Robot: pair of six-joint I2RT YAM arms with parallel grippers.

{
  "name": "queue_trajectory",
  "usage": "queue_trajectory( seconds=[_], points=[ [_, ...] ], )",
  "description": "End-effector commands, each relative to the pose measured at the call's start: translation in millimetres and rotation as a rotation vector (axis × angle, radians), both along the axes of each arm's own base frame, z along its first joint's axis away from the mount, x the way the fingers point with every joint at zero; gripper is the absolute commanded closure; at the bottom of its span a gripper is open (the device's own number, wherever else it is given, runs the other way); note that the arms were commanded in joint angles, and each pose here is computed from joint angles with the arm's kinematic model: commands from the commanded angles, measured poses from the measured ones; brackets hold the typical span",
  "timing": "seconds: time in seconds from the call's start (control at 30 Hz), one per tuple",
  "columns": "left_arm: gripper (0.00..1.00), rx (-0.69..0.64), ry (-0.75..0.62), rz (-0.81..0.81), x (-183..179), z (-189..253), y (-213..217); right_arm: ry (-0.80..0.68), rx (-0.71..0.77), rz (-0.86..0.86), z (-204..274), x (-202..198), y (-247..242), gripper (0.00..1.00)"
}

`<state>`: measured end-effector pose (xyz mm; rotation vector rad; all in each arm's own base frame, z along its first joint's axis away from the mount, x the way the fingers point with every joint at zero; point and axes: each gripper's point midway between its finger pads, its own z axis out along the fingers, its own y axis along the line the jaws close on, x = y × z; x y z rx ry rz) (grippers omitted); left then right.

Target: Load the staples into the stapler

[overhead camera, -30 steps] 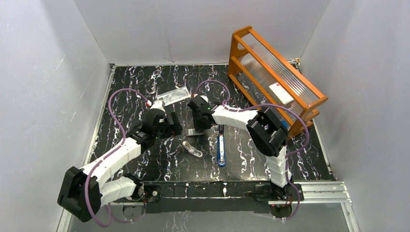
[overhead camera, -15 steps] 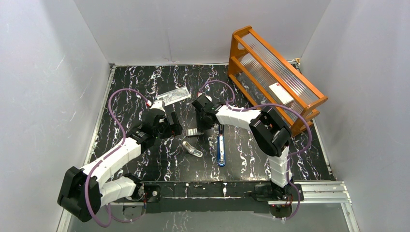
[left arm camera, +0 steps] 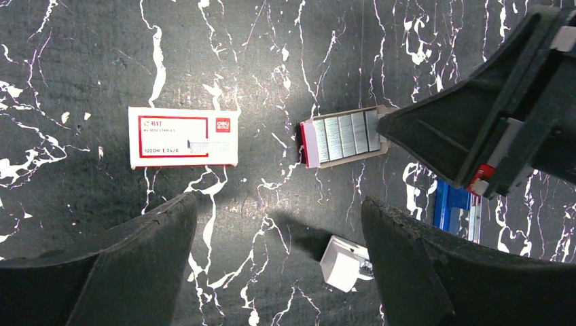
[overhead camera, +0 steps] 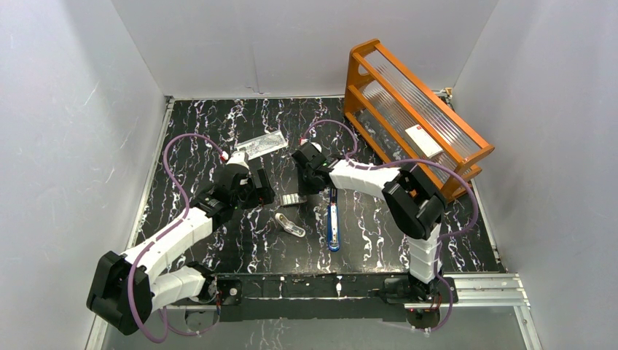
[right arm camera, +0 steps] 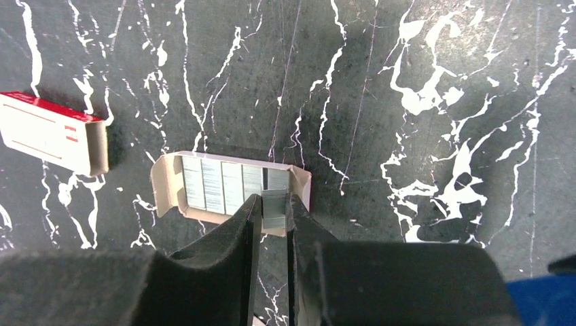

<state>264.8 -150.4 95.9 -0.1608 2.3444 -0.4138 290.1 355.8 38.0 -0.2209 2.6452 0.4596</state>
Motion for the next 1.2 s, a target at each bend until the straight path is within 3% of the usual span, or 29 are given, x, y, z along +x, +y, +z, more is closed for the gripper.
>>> queue_trajectory(
  seconds=[0.0, 0.23, 0.53, 0.8, 1.17],
  points=[
    [0.13, 0.008, -0.018, 0.006, 3.5, 1.5, 1.8, -0.086, 0.097, 0.008, 40.2, 8.7, 9.0, 0.76],
    [0.13, 0.005, -0.020, 0.007, 3.6, 2.7, 1.7, -0.049, 0.104, 0.058, 41.9, -14.9, 2.1, 0.76],
    [0.13, 0.002, -0.021, 0.010, 3.4, 2.8, 1.8, -0.019, -0.117, 0.071, 26.8, -65.6, -34.0, 0.75],
    [0.13, 0.004, -0.021, 0.009, 3.4, 2.9, 2.1, -0.002, -0.319, 0.060, 1.8, -74.9, -58.5, 0.75],
    [0.13, 0.007, -0.020, 0.012, 2.7, 1.4, 3.0, 0.019, -0.305, 0.097, -10.4, -77.5, -50.3, 0.73]
  ],
)
